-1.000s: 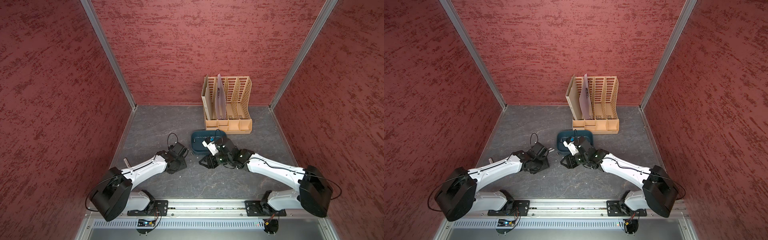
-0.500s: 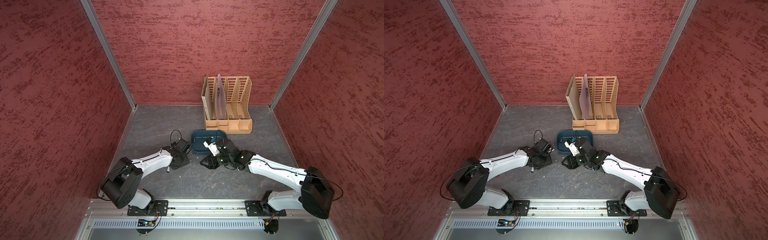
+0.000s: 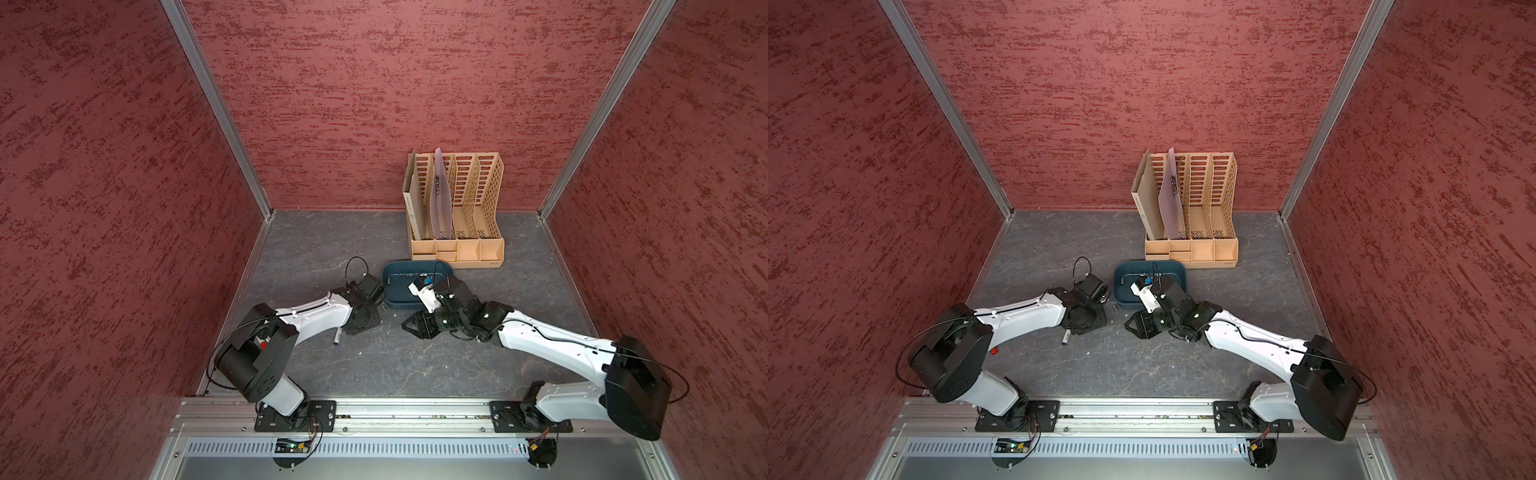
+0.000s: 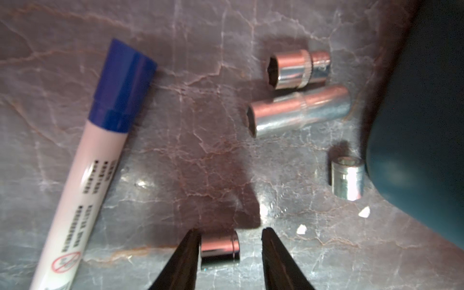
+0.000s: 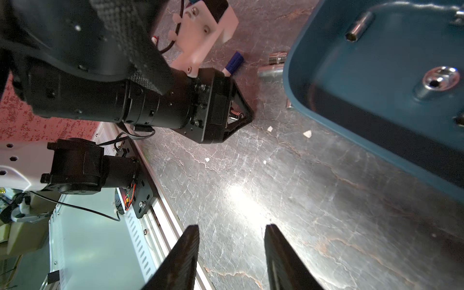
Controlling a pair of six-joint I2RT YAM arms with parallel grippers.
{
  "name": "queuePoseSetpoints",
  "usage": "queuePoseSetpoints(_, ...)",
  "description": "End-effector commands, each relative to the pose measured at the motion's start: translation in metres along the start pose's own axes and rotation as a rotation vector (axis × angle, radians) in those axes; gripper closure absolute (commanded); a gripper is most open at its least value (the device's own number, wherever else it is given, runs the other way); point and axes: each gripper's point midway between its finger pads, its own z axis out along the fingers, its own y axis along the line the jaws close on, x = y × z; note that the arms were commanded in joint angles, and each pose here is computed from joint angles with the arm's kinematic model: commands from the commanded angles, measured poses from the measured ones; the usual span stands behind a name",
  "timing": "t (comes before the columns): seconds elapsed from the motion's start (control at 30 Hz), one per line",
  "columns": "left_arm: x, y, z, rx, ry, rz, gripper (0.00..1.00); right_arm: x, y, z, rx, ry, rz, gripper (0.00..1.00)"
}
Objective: Put the socket on the desktop into the storage box
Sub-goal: Pick up the socket head at the center of the board.
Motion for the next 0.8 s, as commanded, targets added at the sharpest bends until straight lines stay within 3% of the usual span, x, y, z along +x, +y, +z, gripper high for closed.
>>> queuePoseSetpoints(0.0,-0.003,0.006,0.004,-0.050,-0.008,0.026,0.59,-0.003,0.002,-0.004,0.005,-0.028,-0.010,0.53)
queuePoseSetpoints(0.2,0.002,0.007,0.009,-0.085,0.010,0.053,0.67,-0.002,0.000,-0.004,0.010,-0.028,-0.009,0.53)
queuePoseSetpoints(0.4,0.005,0.006,0.010,-0.082,0.013,0.062,0.81,-0.001,0.000,-0.004,0.011,-0.028,-0.009,0.53)
queuePoseSetpoints(0.77,0.000,-0.003,-0.003,-0.034,-0.002,0.067,0.90,-0.005,0.003,-0.006,0.003,-0.039,-0.011,0.53)
